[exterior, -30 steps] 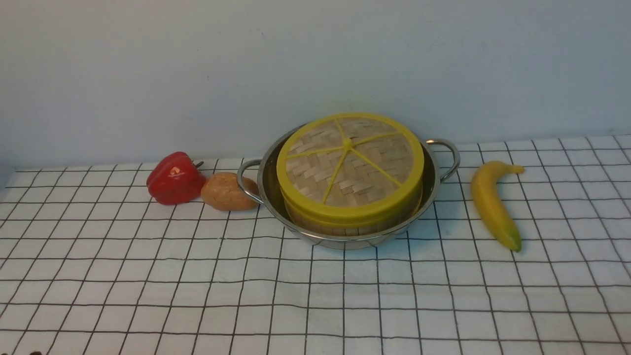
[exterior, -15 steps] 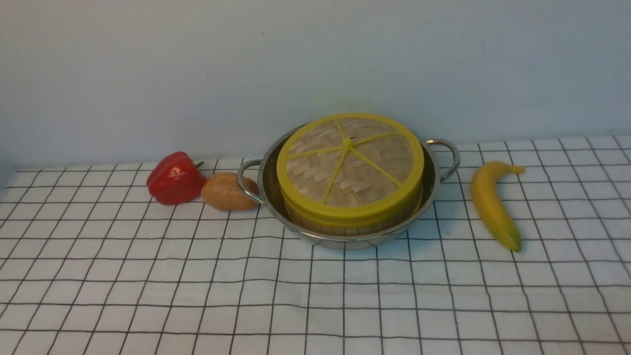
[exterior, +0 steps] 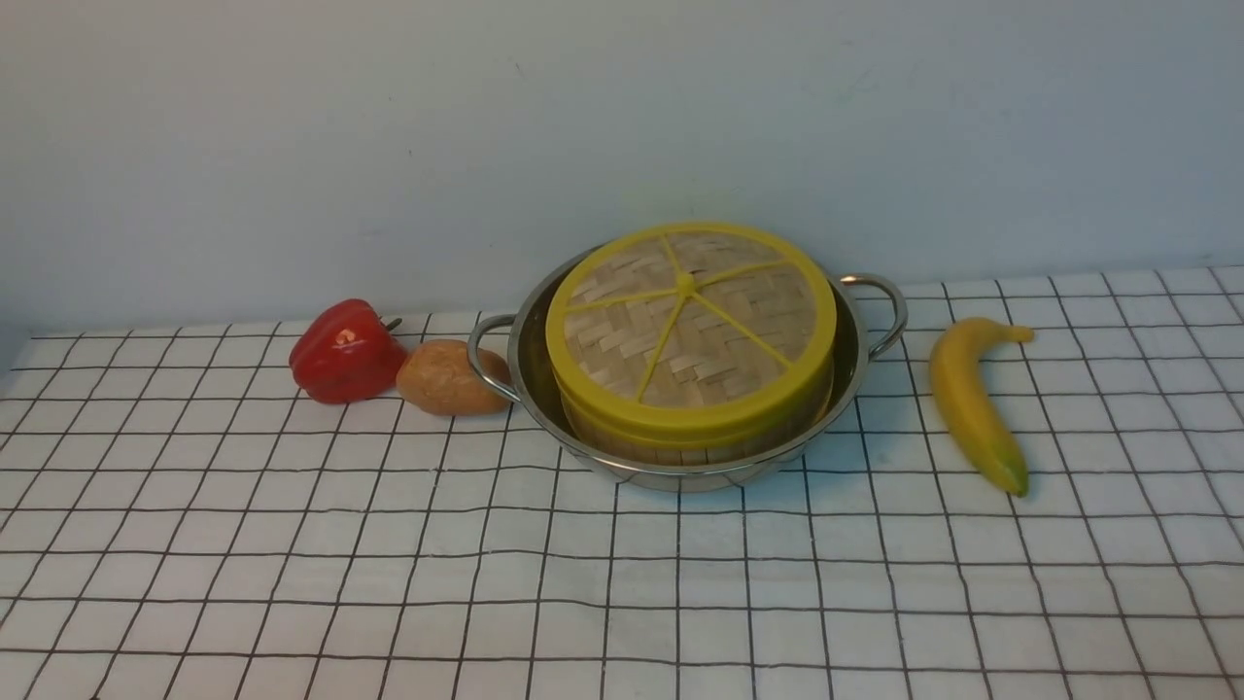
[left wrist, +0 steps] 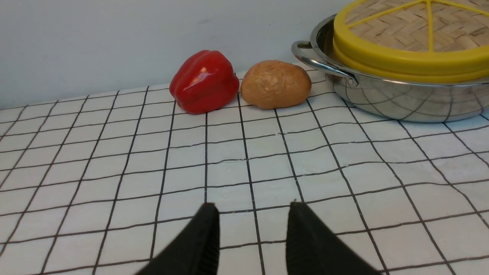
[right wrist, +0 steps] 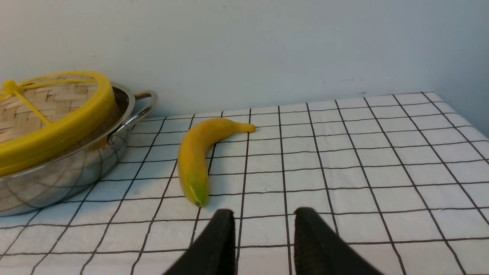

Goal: Place the steamer in the pot on the white tablecloth, and put the lid on the steamer.

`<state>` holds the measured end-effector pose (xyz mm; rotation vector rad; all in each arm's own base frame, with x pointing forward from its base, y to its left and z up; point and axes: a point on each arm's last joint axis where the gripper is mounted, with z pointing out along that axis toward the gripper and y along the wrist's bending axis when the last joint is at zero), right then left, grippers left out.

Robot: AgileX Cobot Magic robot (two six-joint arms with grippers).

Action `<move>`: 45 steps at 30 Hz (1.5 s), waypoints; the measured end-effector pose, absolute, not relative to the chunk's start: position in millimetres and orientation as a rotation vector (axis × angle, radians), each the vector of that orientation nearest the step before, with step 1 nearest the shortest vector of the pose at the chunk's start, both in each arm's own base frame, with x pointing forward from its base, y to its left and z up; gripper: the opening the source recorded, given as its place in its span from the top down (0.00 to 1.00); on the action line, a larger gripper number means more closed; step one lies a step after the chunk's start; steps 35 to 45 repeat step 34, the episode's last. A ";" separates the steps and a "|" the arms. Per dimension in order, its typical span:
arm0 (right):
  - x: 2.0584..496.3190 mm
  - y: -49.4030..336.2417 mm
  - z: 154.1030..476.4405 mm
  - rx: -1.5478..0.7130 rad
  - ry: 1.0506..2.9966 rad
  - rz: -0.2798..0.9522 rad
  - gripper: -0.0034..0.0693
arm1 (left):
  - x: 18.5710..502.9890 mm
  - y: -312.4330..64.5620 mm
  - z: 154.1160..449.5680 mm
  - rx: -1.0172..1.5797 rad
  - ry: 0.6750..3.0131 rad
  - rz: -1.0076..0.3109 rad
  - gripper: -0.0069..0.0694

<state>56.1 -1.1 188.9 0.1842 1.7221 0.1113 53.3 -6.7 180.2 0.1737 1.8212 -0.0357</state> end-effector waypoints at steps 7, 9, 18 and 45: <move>56.1 -1.1 188.9 0.184 1.722 0.111 0.62 | 53.4 -6.1 180.2 0.163 1.822 -0.028 0.59; 56.1 -1.1 188.9 0.184 1.722 0.111 0.62 | 53.4 -6.1 180.2 0.163 1.822 -0.028 0.59; 56.1 -1.1 188.9 0.184 1.722 0.111 0.62 | 53.4 -6.0 180.2 0.164 1.822 -0.027 0.59; 56.1 -1.1 188.9 0.184 1.722 0.111 0.62 | 53.4 -6.0 180.2 0.164 1.822 -0.027 0.59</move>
